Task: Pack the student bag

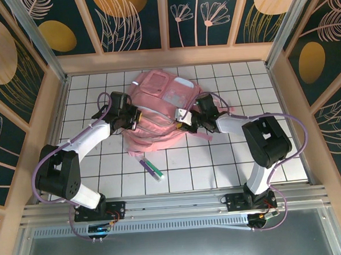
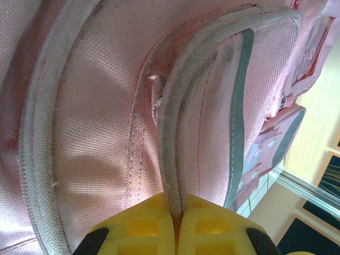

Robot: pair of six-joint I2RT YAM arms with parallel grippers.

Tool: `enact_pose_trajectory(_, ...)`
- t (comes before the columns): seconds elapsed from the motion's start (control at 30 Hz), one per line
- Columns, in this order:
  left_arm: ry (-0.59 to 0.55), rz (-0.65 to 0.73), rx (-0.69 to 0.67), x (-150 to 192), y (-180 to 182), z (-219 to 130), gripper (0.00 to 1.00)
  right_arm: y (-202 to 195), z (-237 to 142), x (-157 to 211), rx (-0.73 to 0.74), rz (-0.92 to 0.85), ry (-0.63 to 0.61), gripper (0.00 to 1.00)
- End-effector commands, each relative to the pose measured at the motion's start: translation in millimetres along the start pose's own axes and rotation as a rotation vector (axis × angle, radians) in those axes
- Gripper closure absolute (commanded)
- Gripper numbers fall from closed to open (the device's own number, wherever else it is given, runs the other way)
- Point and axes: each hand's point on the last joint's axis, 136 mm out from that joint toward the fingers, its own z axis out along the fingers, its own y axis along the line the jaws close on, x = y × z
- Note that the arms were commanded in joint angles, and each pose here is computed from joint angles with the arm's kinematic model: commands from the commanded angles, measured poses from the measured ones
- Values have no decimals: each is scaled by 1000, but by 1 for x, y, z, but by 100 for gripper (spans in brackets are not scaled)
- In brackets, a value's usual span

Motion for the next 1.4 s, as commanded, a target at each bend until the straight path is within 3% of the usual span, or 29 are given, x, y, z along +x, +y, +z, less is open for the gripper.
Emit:
enact_pose_trajectory(0.0, 66, 4, 67, 16, -14, -8, 100, -3, -12, -19, -27, -25, -50, 88)
enact_pose_trajectory(0.1, 78, -4, 72, 18, -14, -7, 100, -13, -9, -13, 32, -22, -22, 71)
enact_pose_trajectory(0.17, 83, 2, 74, 19, -15, -8, 100, -22, -6, -5, 81, -25, 2, 66)
enact_pose_trajectory(0.57, 85, -5, 80, 20, -17, -8, 100, -9, 27, 10, 59, -25, 48, 65)
enact_pose_trajectory(0.83, 97, -7, 81, 25, -16, -6, 100, -3, 39, -1, 85, -60, 37, 61)
enact_pose_trajectory(0.93, 102, -5, 80, 28, -16, -5, 100, 2, 44, -2, 78, -82, 30, 63)
enact_pose_trajectory(1.1, 111, -4, 75, 31, -15, -2, 100, -1, 45, -1, 189, -131, 16, 71)
enact_pose_trajectory(1.2, 111, 2, 75, 33, -15, -2, 100, -1, 42, -2, 229, -168, -3, 83)
enact_pose_trajectory(1.37, 121, -8, 54, 36, -4, 4, 100, 27, 40, -3, 97, -263, -22, 99)
